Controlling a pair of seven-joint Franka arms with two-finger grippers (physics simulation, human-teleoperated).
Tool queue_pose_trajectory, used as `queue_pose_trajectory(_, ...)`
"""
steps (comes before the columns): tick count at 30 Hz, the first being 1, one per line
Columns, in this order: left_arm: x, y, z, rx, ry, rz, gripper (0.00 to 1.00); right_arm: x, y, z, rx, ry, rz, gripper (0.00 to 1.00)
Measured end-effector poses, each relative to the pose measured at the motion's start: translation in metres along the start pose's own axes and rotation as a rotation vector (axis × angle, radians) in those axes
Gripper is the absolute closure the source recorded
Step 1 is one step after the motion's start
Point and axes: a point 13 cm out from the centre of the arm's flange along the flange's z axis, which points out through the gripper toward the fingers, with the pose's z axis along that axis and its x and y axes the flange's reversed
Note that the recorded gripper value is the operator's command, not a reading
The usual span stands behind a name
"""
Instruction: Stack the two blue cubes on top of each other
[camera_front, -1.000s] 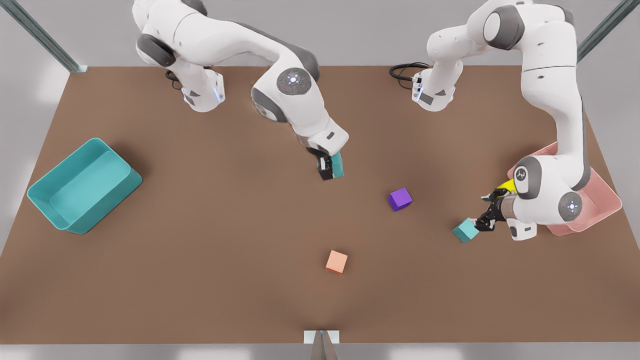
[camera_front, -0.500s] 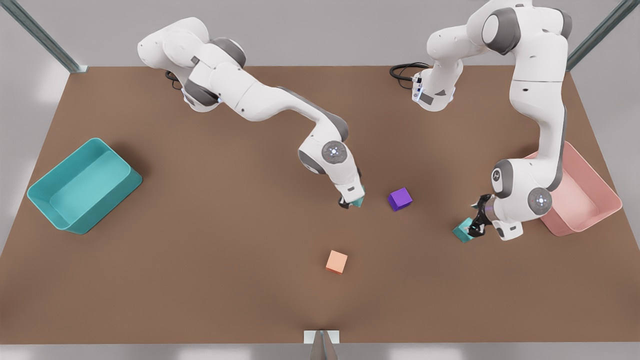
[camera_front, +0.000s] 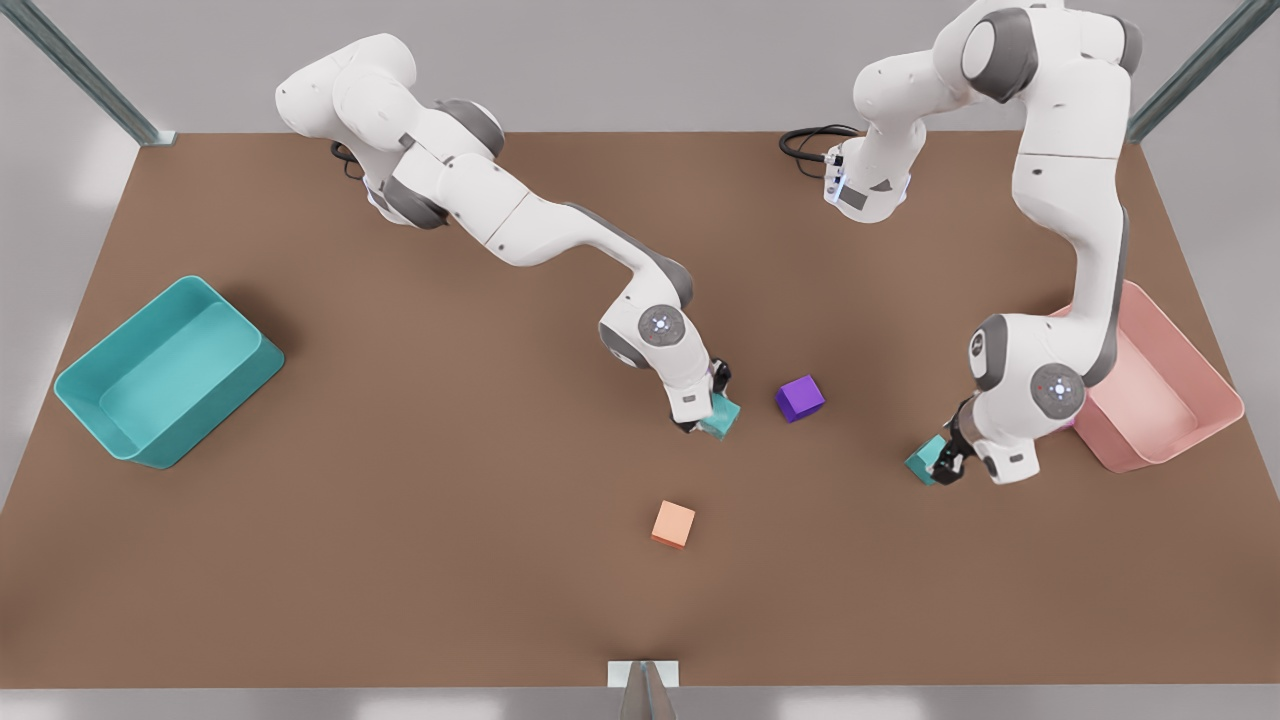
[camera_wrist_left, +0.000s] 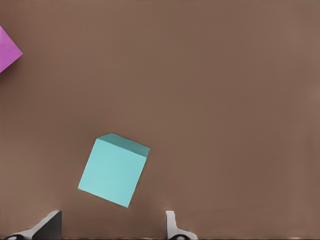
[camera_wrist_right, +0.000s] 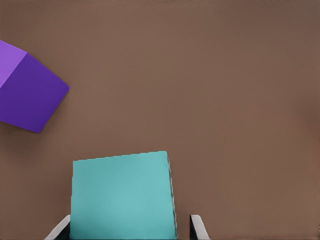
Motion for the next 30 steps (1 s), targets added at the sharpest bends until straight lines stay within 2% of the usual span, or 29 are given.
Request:
queue_pose_trajectory(4,0.005,0.005,-0.041,-0.019,-0.005,0.075,0.00,-0.022,0.004,-0.035,-0.002,-0.045,0.049,0.08)
queue_pose_trajectory(7,-0.004,0.032,-0.002,-0.068,0.042,0.113,0.00,-0.075,0.016,-0.178,-0.024,-0.132,0.094,0.01)
queue_pose_trajectory(10,-0.004,0.028,0.019,-0.060,0.057,0.175,0.00,-0.079,-0.042,-0.341,0.033,-0.143,0.188,0.00)
queue_pose_trajectory(12,-0.009,0.022,0.023,-0.040,0.054,0.211,0.00,-0.033,-0.134,-0.438,0.149,-0.083,0.316,0.00)
queue_pose_trajectory(14,-0.015,0.018,0.031,-0.025,0.055,0.240,0.00,0.055,-0.212,-0.490,0.236,0.054,0.466,0.00)
queue_pose_trajectory(16,-0.023,0.025,0.052,-0.022,0.070,0.257,0.00,0.178,-0.280,-0.509,0.294,0.234,0.652,0.00)
queue_pose_trajectory(18,-0.025,0.028,0.067,-0.012,0.073,0.282,0.00,0.330,-0.317,-0.499,0.317,0.414,0.857,0.00)
queue_pose_trajectory(20,-0.029,0.027,0.073,0.004,0.067,0.306,0.00,0.456,-0.337,-0.487,0.299,0.510,1.059,0.00)
queue_pose_trajectory(21,-0.031,0.026,0.074,0.011,0.062,0.319,0.00,0.480,-0.329,-0.488,0.306,0.515,1.091,0.00)
queue_pose_trajectory(26,-0.035,0.021,0.078,0.035,0.047,0.376,0.00,0.420,-0.279,-0.534,0.355,0.380,0.977,0.00)
queue_pose_trajectory(30,-0.033,0.024,0.082,0.041,0.042,0.413,0.00,0.399,-0.263,-0.546,0.323,0.379,0.949,0.00)
